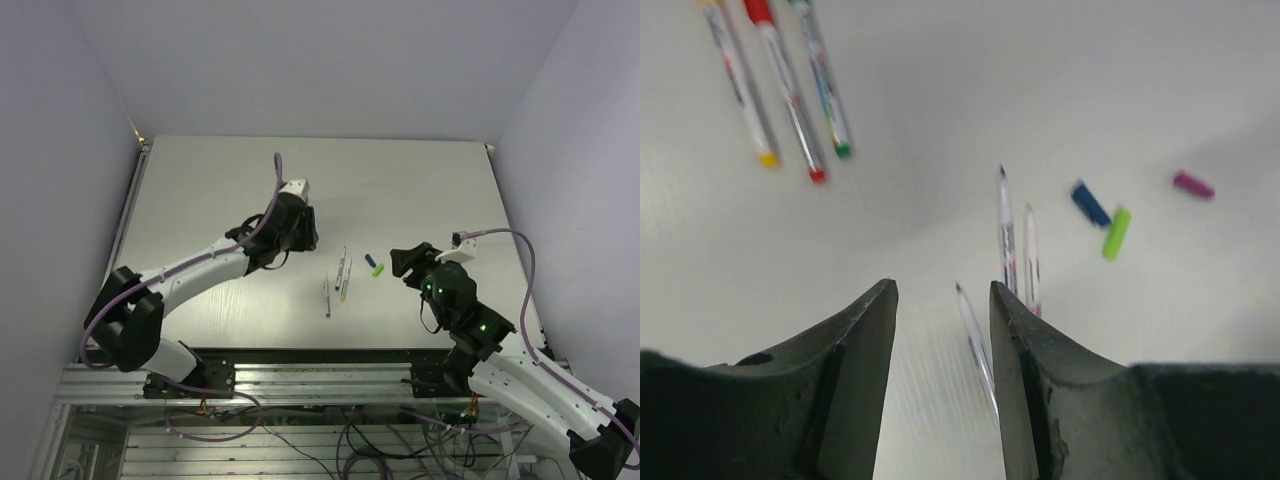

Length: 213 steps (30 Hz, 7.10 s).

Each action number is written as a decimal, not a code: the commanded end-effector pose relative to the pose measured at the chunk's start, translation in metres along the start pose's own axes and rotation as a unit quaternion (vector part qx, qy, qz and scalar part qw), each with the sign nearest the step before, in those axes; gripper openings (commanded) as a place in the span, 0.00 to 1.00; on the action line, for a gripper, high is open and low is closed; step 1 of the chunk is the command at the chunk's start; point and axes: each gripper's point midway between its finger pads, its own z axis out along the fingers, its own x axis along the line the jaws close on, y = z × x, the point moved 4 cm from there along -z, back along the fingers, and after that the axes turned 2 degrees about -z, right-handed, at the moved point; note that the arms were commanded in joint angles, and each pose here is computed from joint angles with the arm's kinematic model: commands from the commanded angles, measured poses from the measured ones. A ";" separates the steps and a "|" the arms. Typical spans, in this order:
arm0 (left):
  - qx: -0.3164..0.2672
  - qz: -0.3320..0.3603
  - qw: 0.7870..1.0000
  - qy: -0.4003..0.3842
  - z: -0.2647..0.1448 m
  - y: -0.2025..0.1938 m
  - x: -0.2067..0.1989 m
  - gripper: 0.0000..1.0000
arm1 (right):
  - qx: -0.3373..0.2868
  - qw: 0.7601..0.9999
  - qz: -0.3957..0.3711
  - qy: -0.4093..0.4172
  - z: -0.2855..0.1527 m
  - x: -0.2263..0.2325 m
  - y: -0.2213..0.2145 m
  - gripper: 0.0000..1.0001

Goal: Insert the pens into the pen caps

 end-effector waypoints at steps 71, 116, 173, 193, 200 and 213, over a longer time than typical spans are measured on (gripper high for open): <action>0.188 0.154 0.962 0.122 0.009 -0.195 -0.001 0.48 | -0.006 0.998 0.042 -0.035 -0.017 -0.024 -0.002 0.41; 0.168 0.175 0.966 0.090 -0.036 -0.154 -0.007 0.07 | 0.088 0.972 -0.026 -0.216 0.022 -0.047 0.011 0.44; 0.110 0.100 0.988 -0.030 -0.079 -0.131 -0.026 0.07 | 0.406 0.869 -0.272 -0.074 0.119 -0.127 -0.037 0.51; 0.114 0.096 0.988 -0.029 -0.076 -0.133 -0.023 0.07 | 0.421 0.862 -0.267 -0.093 0.128 -0.138 -0.049 0.49; 0.112 0.092 0.989 -0.030 -0.077 -0.131 -0.022 0.07 | 0.438 0.857 -0.254 -0.093 0.124 -0.141 -0.058 0.42; 0.114 0.094 0.988 -0.034 -0.074 -0.130 -0.023 0.07 | 0.457 0.861 -0.206 -0.080 0.119 -0.131 -0.070 0.00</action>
